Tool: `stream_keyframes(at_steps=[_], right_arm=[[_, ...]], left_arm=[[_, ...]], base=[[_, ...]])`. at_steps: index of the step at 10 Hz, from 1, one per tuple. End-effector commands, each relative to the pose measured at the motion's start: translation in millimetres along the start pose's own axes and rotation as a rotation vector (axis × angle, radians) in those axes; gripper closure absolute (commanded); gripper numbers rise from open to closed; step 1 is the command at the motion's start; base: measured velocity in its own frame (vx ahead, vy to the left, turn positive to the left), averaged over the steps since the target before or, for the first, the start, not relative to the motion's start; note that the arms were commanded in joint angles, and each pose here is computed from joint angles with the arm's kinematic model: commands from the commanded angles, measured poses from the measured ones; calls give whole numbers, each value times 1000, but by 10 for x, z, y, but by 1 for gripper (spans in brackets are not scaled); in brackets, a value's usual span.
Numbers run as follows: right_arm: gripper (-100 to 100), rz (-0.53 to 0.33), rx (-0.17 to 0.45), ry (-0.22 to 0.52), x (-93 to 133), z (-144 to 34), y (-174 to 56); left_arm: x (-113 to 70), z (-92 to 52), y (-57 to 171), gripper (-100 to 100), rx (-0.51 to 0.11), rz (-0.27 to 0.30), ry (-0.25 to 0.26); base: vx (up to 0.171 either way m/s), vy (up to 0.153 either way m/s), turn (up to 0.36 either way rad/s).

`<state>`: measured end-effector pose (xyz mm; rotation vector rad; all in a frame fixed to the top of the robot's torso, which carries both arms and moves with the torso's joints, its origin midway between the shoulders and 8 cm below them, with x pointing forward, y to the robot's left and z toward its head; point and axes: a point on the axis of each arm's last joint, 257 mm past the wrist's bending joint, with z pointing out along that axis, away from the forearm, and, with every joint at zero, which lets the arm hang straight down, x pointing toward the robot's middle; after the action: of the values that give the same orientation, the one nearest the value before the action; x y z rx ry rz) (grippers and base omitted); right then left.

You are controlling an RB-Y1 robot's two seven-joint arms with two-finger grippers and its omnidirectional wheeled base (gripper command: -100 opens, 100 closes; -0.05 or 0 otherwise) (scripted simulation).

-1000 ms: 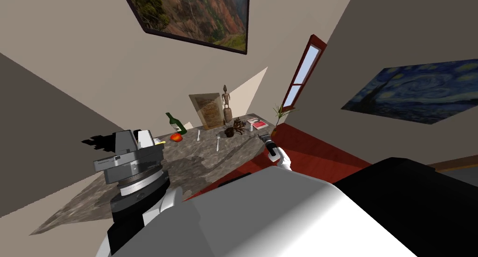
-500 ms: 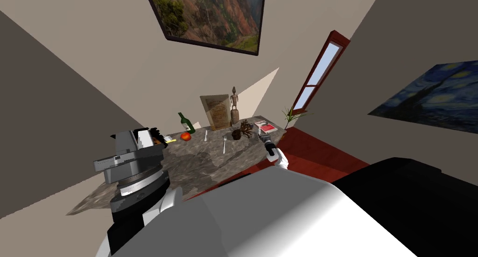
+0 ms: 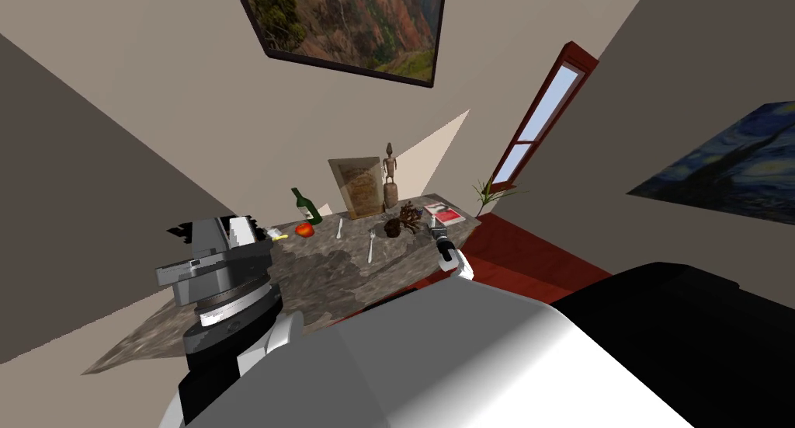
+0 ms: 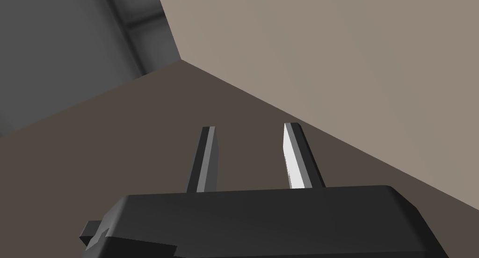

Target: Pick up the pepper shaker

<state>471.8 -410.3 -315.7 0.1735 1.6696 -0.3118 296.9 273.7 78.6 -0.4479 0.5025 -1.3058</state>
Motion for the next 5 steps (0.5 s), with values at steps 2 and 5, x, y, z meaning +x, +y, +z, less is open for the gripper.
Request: stream_keyframes(at_steps=[2, 5], right_arm=[[-100, 0, 0, 0, 0, 0, -1], [100, 0, 0, 0, -1, 1, -1]], left_arm=[[0, 0, 0, 0, 0, 0, 0], [0, 0, 0, 0, 0, 0, 0]], base=[[3, -2, 0], [0, 0, 0]])
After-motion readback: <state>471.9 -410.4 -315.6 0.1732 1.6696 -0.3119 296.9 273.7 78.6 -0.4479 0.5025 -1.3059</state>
